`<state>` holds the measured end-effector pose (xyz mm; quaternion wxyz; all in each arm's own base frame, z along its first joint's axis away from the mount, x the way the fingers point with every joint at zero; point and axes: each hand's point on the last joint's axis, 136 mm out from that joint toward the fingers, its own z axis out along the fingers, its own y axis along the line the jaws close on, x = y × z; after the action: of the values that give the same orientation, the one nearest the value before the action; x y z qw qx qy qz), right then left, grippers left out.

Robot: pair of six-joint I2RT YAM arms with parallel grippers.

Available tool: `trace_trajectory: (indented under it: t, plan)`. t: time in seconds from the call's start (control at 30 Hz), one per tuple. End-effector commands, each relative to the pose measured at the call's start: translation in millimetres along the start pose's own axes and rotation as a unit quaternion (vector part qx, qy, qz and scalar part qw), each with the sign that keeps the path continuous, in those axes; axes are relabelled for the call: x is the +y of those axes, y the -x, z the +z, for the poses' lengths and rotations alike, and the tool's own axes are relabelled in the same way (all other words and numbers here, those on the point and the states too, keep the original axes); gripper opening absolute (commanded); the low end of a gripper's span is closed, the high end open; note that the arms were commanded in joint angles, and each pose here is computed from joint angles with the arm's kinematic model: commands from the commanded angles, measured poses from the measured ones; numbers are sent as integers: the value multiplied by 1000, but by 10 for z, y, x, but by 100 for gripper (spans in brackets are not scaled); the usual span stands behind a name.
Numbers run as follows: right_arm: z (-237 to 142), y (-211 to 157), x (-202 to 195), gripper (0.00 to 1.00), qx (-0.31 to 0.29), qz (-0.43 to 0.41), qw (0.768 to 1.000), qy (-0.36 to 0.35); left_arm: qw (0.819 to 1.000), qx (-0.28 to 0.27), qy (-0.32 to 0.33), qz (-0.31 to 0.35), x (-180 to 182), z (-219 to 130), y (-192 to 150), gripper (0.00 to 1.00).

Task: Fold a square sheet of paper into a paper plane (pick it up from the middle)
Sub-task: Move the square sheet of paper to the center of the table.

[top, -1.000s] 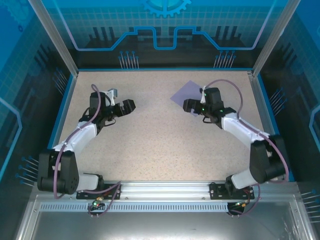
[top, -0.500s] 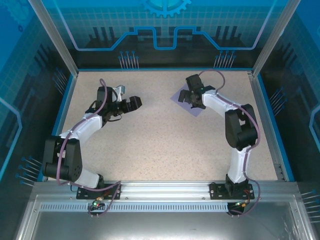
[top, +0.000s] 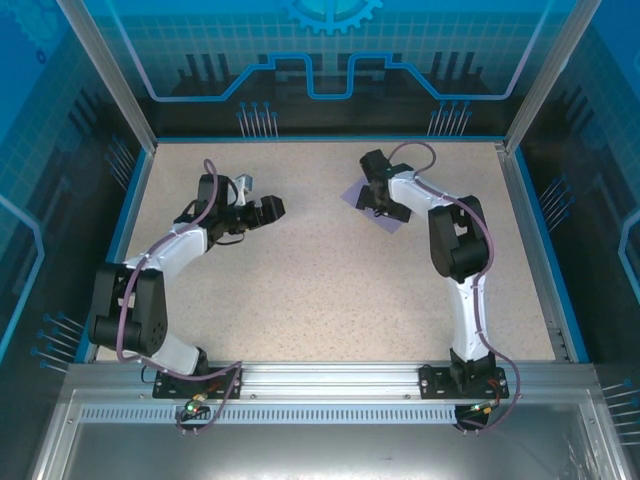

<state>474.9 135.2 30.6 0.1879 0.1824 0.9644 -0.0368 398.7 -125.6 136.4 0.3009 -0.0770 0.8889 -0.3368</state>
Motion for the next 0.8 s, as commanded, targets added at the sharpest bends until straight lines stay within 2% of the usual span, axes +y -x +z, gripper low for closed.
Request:
trace_trajectory:
  t: [0.0, 0.37, 0.77]
  plan:
    - [69, -188, 55, 99, 29, -21, 999, -6, 1000, 11, -11, 10, -82, 22, 18, 99]
    - [163, -485, 78, 98, 60, -53, 997, 4, 1000, 28, -6, 11, -46, 34, -74, 99]
    - [-20, -956, 41, 97, 84, -79, 993, 33, 999, 25, -7, 22, -95, -71, -96, 99]
